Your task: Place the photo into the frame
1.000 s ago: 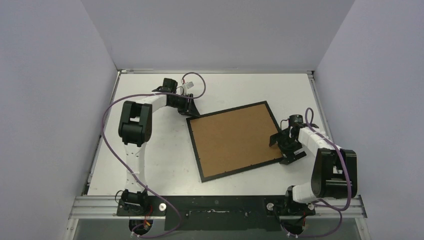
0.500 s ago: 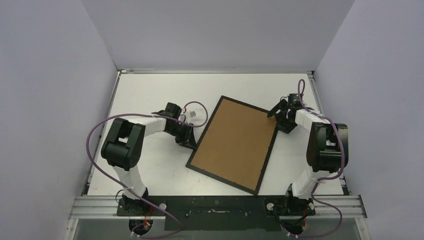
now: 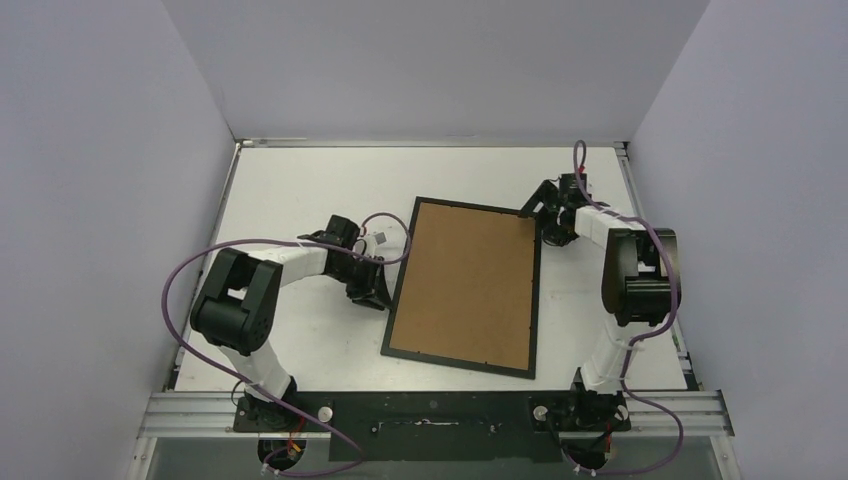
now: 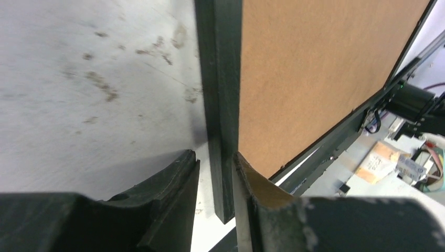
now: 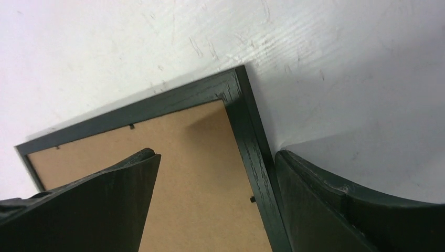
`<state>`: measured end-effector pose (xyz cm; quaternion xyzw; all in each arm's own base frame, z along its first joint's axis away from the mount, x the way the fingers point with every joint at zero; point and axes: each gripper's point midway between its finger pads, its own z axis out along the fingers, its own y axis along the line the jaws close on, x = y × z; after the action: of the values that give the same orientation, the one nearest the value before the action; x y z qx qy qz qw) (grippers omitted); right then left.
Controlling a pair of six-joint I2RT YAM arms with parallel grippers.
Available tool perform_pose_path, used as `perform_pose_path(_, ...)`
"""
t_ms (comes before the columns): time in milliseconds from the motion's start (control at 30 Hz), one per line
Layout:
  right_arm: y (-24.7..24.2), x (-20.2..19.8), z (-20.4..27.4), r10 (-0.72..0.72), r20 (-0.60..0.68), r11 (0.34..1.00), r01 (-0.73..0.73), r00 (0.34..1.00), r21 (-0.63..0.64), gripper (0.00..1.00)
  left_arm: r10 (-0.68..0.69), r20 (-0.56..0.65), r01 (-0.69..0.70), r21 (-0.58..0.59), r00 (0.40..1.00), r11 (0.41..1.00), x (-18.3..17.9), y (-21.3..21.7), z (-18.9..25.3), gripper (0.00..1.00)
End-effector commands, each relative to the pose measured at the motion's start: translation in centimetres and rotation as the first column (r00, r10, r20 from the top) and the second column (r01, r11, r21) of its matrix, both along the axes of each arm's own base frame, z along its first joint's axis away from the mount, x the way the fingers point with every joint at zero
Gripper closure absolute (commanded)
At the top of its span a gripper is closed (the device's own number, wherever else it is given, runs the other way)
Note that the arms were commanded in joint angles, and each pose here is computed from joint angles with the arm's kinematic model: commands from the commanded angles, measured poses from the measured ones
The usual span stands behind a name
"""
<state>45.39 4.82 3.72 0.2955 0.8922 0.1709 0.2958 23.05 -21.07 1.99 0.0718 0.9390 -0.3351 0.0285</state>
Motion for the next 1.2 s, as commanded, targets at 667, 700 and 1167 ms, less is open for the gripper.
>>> perform_pose_path(667, 24.3, -2.5, 3.5, 0.447, 0.106, 0.861, -0.46, 0.888, 0.217, 0.75, 0.148, 0.053, -0.144, -0.063, 0.988, 0.988, 9.5, -2.1, 1.9, 0.71)
perform_pose_path(700, 25.2, -2.5, 3.4, 0.452, 0.113, 0.851, -0.465, 0.885, 0.245, 0.76, 0.154, 0.051, -0.152, -0.04, 0.987, 0.988, 9.8, -2.1, 1.4, 0.72)
perform_pose_path(1167, 25.3, -8.7, -5.5, 0.553, -0.191, 0.833, -0.529, 0.811, 0.163, 0.79, 0.174, -0.033, -0.166, 0.163, 0.984, 0.972, 9.4, -0.2, -3.2, 0.92)
